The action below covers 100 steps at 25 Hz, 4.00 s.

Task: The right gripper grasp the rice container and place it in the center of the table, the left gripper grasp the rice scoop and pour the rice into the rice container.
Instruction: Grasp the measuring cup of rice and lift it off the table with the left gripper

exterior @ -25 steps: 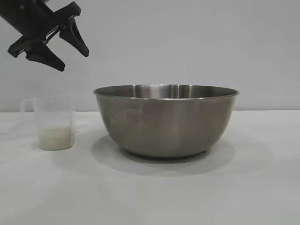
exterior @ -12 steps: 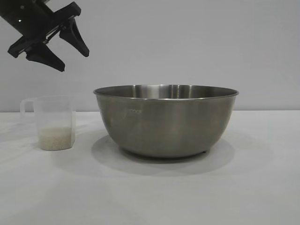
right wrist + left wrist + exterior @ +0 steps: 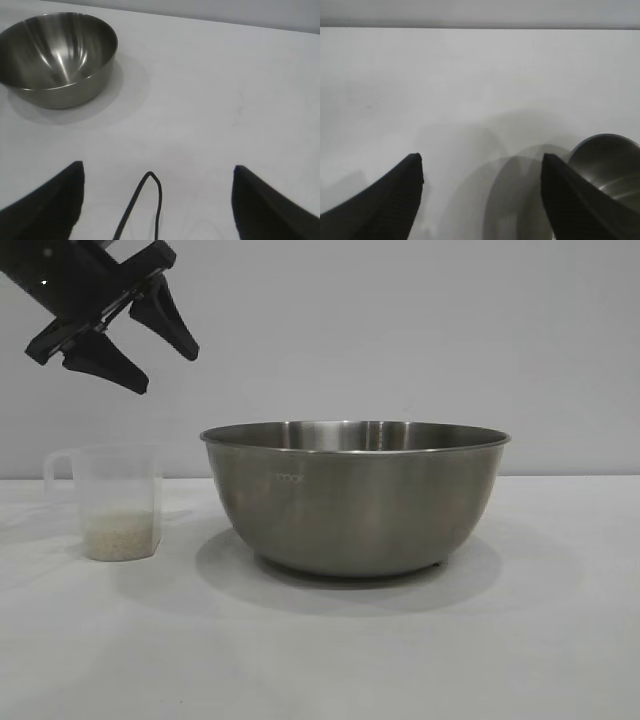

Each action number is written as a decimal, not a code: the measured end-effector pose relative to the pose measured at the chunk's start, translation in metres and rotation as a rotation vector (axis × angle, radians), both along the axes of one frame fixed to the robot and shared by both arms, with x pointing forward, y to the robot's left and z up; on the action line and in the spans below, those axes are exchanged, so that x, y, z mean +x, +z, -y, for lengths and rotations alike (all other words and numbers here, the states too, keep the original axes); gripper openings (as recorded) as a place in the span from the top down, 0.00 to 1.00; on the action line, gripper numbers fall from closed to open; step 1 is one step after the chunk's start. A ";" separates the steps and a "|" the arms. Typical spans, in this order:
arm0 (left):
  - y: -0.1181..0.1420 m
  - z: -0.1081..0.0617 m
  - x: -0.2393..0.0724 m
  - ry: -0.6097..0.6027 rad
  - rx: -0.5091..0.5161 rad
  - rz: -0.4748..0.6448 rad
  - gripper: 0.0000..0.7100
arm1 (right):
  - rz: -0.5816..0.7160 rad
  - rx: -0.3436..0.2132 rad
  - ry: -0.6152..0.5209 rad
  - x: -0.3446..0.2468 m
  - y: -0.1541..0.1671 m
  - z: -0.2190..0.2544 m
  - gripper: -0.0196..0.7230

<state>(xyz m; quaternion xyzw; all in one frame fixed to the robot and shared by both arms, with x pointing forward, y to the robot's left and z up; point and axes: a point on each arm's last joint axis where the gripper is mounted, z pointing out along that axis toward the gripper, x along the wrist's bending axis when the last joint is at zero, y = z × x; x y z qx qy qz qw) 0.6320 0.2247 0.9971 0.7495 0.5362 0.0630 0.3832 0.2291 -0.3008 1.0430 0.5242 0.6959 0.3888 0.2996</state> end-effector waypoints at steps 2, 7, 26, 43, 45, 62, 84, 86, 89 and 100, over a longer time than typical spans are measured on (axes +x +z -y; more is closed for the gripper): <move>0.013 -0.005 -0.007 0.020 0.046 -0.007 0.38 | 0.000 0.000 0.000 0.000 0.000 0.000 0.20; 0.044 -0.015 -0.029 0.083 0.123 -0.049 0.38 | 0.000 0.000 0.000 0.000 0.000 0.000 0.20; 0.036 -0.033 -0.130 0.208 0.155 -0.011 0.38 | 0.000 0.000 0.000 0.000 0.000 0.000 0.20; -0.029 -0.041 -0.202 0.416 0.173 0.240 0.38 | 0.000 0.000 0.000 0.000 0.000 0.000 0.20; -0.036 -0.034 -0.210 0.391 0.186 0.288 0.38 | 0.000 0.000 0.000 0.000 0.000 0.000 0.20; -0.073 -0.037 -0.240 0.446 0.165 0.588 0.38 | 0.000 0.000 0.000 0.000 0.000 0.000 0.20; -0.115 -0.004 -0.187 0.381 0.155 0.515 0.57 | 0.000 0.000 0.000 0.000 0.000 0.000 0.20; -0.114 -0.003 -0.185 0.382 0.150 0.521 0.68 | 0.000 0.000 0.000 0.000 0.000 0.000 0.20; -0.112 -0.001 -0.181 0.385 0.142 0.533 0.71 | 0.000 0.000 0.000 0.000 0.000 0.000 0.20; -0.130 0.008 -0.166 0.367 0.162 0.502 0.65 | 0.000 0.000 0.000 0.000 0.000 0.000 0.20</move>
